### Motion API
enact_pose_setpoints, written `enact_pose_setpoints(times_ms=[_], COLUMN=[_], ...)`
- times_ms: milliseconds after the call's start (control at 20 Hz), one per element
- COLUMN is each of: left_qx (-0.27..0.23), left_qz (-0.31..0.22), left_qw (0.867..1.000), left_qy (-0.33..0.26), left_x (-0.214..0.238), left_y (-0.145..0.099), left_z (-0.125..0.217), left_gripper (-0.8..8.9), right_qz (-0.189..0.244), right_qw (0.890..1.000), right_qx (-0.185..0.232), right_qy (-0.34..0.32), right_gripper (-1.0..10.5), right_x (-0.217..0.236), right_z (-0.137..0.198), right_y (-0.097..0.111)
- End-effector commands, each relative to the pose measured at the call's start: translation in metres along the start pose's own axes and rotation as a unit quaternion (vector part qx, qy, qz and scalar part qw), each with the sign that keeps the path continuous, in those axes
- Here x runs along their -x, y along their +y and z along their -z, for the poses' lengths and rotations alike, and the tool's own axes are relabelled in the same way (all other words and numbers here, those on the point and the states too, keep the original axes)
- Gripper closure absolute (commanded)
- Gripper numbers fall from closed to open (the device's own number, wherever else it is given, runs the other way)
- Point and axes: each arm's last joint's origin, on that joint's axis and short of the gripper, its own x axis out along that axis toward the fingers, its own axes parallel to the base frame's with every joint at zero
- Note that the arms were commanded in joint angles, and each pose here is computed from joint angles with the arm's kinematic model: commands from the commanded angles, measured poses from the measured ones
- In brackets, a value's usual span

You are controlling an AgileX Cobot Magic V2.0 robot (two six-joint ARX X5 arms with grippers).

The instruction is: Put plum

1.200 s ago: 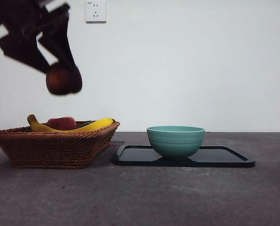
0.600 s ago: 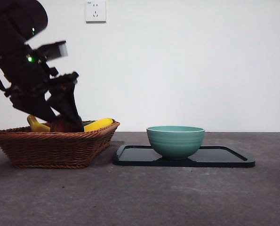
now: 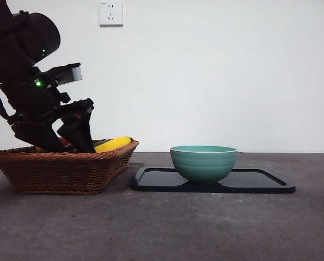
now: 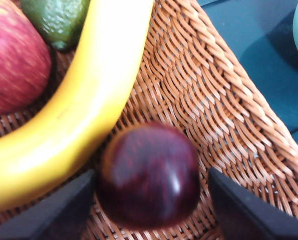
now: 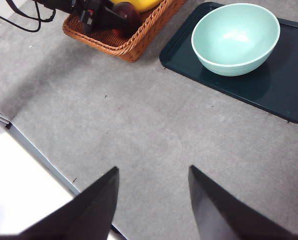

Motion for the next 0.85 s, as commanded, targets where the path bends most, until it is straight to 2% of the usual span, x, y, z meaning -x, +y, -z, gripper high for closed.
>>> enact_pose_setpoints(times_ms=[50, 300, 600, 850], left_qx=[0.001, -0.001, -0.004, -0.014], left_qz=[0.001, -0.002, -0.004, 0.052], left_qw=[1.000, 1.000, 0.997, 0.994], left_qy=[0.002, -0.029, -0.083, -0.093], left_x=[-0.004, 0.016, 0.064, 0.120], left_y=[-0.001, -0.003, -0.013, -0.032], left_z=[-0.001, -0.010, -0.024, -0.017], left_gripper=[4.00, 4.01, 4.04, 4.08], right_qz=[-0.001, -0.001, -0.001, -0.002], right_qw=[1.000, 1.000, 1.000, 1.000], right_qx=[0.002, 0.002, 0.002, 0.004], right_qy=[-0.005, -0.005, -0.005, -0.010], right_gripper=[7.3, 7.2, 7.2, 7.2], right_x=[0.000, 0.000, 0.000, 0.000], right_z=[-0.002, -0.002, -0.002, -0.004], right_y=[0.001, 0.001, 0.001, 0.001])
